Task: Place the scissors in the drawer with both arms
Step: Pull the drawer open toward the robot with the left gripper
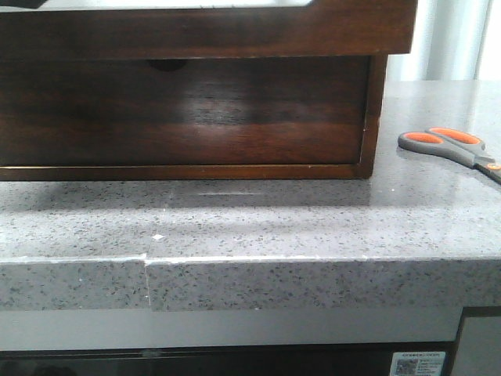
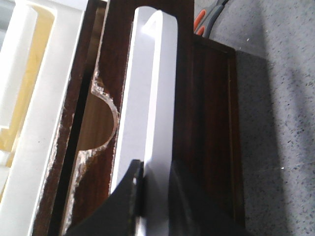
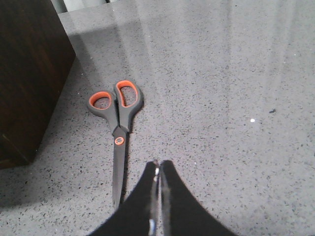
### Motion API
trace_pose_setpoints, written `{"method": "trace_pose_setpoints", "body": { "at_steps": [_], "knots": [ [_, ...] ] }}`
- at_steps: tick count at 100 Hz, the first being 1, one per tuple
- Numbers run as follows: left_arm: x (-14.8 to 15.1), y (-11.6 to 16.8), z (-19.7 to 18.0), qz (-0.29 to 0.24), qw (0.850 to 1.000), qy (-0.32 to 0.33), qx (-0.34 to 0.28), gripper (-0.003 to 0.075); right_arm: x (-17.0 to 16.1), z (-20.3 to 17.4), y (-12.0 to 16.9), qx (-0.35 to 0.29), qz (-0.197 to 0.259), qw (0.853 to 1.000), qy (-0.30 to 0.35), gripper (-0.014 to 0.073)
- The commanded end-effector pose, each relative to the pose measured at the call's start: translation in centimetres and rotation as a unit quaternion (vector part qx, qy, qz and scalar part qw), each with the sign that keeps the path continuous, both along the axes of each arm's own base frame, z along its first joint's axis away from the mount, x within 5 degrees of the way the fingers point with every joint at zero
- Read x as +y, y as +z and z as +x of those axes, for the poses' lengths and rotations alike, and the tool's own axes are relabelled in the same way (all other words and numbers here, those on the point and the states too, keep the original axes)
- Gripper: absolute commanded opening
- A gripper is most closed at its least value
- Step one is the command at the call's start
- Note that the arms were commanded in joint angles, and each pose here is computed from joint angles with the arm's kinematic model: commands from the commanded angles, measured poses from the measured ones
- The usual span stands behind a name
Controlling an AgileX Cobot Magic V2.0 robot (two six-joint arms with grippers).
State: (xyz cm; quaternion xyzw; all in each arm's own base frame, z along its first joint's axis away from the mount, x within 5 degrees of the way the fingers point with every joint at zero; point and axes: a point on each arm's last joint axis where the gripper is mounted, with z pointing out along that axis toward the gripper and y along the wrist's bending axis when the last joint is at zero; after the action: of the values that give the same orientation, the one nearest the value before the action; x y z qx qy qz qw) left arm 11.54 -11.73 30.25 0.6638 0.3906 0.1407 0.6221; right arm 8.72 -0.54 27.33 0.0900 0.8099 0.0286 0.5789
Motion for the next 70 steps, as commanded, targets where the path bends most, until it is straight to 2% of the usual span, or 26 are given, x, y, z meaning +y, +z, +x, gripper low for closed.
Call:
{"method": "trace_pose_setpoints", "body": {
  "at_steps": [1,28,35,51,59,70],
  "knots": [
    [-0.88,1.17,-1.42,-0.048,0.996,-0.075,-0.001,-0.0022,-0.13,0.39,1.39,-0.041,-0.007,0.999,-0.004,-0.0061],
    [-0.88,0.97,-1.29,-0.043,0.997,-0.069,0.002,-0.0014,-0.13,0.39,1.39,-0.041,-0.007,0.999,-0.004,-0.0061],
    [-0.88,0.97,-1.29,-0.043,0.997,-0.069,0.002,0.0036,-0.12,0.38,1.38,-0.04,-0.006,0.999,-0.004,-0.0061],
    [-0.88,0.97,-1.29,-0.043,0.997,-0.069,0.002,0.0212,-0.12,0.38,1.38,-0.04,-0.006,0.999,-0.004,-0.0061],
    [-0.88,0.97,-1.29,-0.043,0.997,-0.069,0.002,0.0245,-0.12,0.38,1.38,-0.04,-0.006,0.999,-0.004,-0.0061],
    [-0.91,1.03,-1.39,-0.045,0.996,-0.074,0.001,0.0246,-0.12,0.38,1.38,-0.04,-0.006,0.999,-0.004,-0.0061]
  ]
}}
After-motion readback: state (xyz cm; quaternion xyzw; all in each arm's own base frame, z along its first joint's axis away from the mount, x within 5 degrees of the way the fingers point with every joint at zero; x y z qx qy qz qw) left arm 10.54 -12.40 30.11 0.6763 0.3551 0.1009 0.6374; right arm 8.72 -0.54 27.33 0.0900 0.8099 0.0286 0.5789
